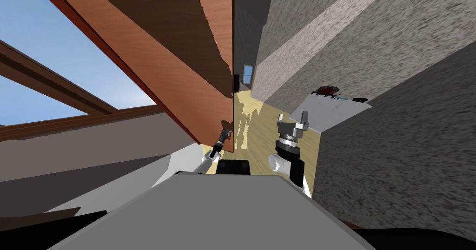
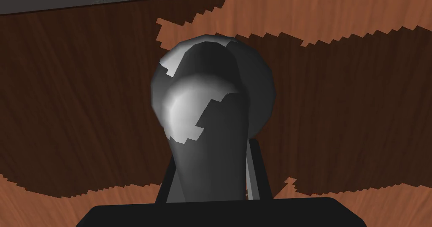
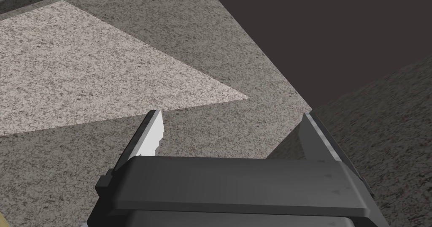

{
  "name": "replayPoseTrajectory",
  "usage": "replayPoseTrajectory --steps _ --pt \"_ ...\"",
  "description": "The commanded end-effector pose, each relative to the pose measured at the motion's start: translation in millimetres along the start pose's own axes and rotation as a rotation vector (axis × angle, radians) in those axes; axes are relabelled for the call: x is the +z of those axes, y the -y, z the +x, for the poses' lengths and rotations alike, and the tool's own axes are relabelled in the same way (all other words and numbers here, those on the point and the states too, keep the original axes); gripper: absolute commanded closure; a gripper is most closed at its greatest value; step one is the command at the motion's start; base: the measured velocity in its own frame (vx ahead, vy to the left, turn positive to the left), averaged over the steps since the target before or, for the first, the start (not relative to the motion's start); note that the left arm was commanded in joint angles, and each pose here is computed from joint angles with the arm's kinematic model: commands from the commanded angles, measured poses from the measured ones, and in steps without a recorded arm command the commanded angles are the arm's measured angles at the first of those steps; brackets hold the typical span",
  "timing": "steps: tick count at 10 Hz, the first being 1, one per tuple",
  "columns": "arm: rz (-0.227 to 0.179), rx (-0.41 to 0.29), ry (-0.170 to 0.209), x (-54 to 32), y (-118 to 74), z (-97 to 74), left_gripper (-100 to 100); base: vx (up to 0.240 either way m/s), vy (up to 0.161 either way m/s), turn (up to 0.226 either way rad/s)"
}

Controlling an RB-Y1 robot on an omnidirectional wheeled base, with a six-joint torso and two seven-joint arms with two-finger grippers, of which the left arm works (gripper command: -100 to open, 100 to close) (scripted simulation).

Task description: Push the door open

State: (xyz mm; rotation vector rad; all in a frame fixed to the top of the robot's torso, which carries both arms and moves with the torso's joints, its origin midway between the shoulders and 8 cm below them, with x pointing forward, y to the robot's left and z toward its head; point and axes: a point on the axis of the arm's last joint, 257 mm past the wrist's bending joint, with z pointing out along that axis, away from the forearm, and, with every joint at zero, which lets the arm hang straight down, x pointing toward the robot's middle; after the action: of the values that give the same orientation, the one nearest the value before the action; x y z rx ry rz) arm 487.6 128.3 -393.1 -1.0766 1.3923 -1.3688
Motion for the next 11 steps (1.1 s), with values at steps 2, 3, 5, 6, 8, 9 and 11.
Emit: replayPoseTrajectory --steps 2,3,5,6,8,9,11 --pt "-0.004 0.027 0.031 -3.0 -1.2 -26.7 100 0.093 -0.107 0.038" --pt "-0.005 0.041 0.057 -5.1 -1.2 -44.1 100 0.142 -0.117 0.044" --pt "-0.005 0.041 0.057 -5.1 -1.2 -44.1 100 0.100 -0.059 0.013" --pt "-0.006 0.048 0.084 -6.9 -0.7 -59.3 100 0.113 -0.069 0.059" --pt "-0.004 0.045 0.111 -8.2 -0.1 -69.6 100 0.126 -0.115 0.058" --pt "-0.003 0.039 0.128 -8.7 0.3 -73.6 100 0.215 -0.180 0.106" --pt "-0.002 0.029 0.142 -8.9 0.5 -75.1 100 0.154 -0.108 0.059"
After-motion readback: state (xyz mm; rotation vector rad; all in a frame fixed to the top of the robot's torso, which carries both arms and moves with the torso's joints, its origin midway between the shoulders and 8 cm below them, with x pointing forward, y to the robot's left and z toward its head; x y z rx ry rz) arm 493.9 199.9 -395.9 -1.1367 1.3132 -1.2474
